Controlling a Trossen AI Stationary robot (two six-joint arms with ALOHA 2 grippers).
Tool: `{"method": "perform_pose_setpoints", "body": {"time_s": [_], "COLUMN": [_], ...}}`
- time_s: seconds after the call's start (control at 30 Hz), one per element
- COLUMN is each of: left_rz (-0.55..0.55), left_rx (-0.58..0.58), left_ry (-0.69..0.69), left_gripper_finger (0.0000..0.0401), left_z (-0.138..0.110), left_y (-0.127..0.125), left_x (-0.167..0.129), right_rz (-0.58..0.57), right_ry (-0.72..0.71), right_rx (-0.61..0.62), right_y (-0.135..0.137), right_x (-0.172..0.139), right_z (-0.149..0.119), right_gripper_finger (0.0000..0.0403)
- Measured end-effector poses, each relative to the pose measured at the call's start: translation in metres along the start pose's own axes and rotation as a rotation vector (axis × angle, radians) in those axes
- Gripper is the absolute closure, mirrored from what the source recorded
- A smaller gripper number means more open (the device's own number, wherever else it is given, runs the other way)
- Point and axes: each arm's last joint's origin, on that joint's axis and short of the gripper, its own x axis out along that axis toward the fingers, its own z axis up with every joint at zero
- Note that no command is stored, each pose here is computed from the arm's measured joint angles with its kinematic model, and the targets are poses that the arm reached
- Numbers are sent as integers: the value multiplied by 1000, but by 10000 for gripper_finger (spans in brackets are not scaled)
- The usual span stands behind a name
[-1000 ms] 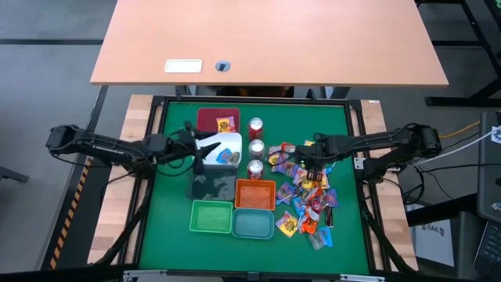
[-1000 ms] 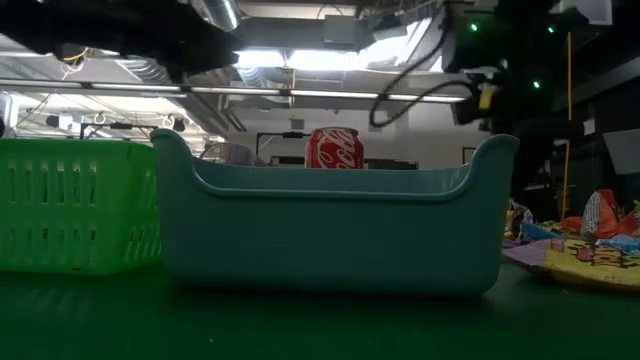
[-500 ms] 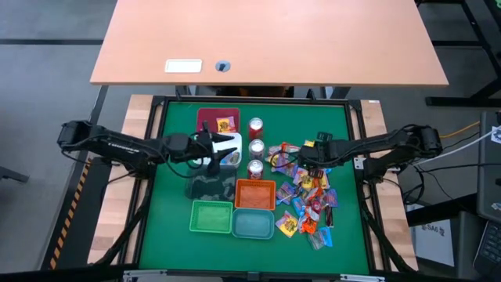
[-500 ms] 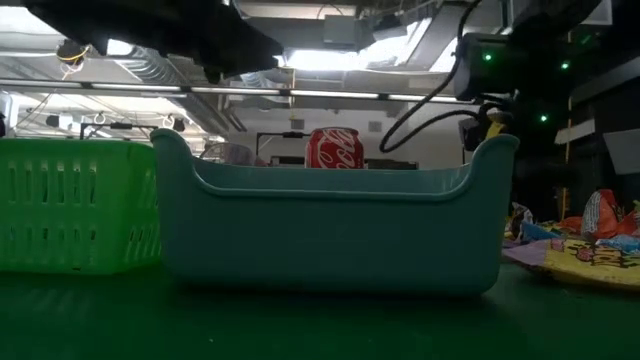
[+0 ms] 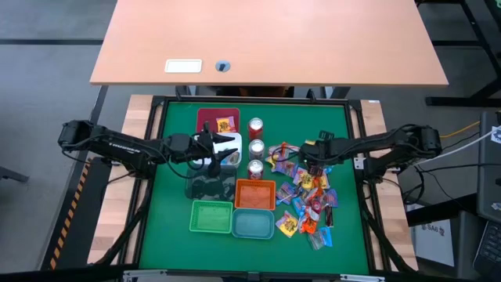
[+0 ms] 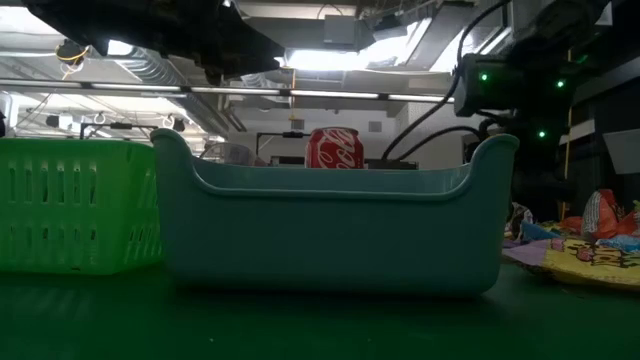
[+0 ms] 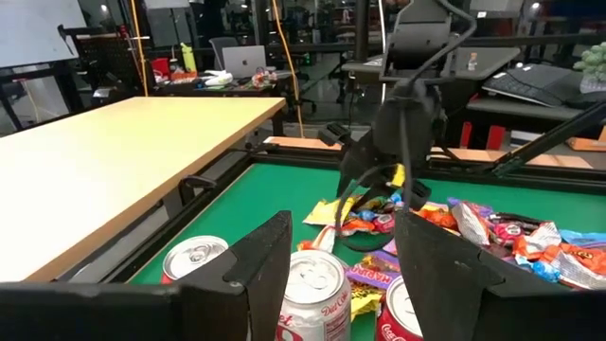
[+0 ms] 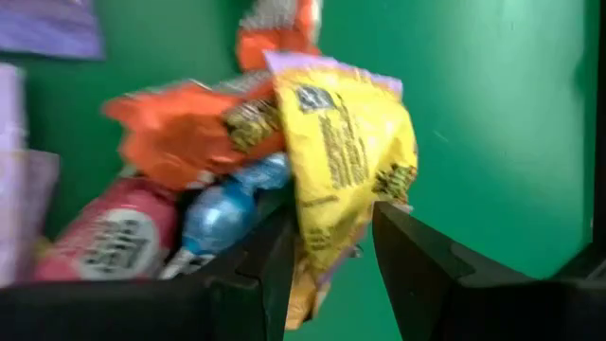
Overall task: Sort candy
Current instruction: Put the yellow candy into the red bin
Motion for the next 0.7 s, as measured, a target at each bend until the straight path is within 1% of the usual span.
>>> {"method": "perform_pose_setpoints", "body": {"time_s": [0.1, 0.17, 0.23, 0.33, 0.37, 0.4, 0.5, 0.57, 0.7], "left_rz": [0, 0, 0, 0, 0, 0, 0, 0, -10], "left_rx": [0, 0, 0, 0, 0, 1, 1, 2, 9], "left_ry": [0, 0, 0, 0, 0, 0, 0, 0, 0], "left_gripper_finger": [223, 223, 223, 223, 223, 223, 223, 223, 223], "left_z": [0, 0, 0, 0, 0, 0, 0, 0, 0], "left_y": [0, 0, 0, 0, 0, 0, 0, 0, 0], "left_x": [0, 0, 0, 0, 0, 0, 0, 0, 0], "right_rz": [-5, -7, -9, -7, -6, -5, 2, 21, 37], "right_ry": [16, 24, 28, 31, 31, 30, 29, 22, 23], "right_rx": [23, 33, 39, 31, 29, 29, 28, 32, 0], "right_y": [-5, -8, -10, -11, -11, -11, -11, -12, -17], "right_x": [4, 5, 6, 7, 7, 7, 5, 3, -12], "right_z": [-1, -1, -1, -1, -1, -1, 0, 4, 15], "right_gripper_finger": [269, 289, 320, 378, 390, 393, 381, 380, 397]}}
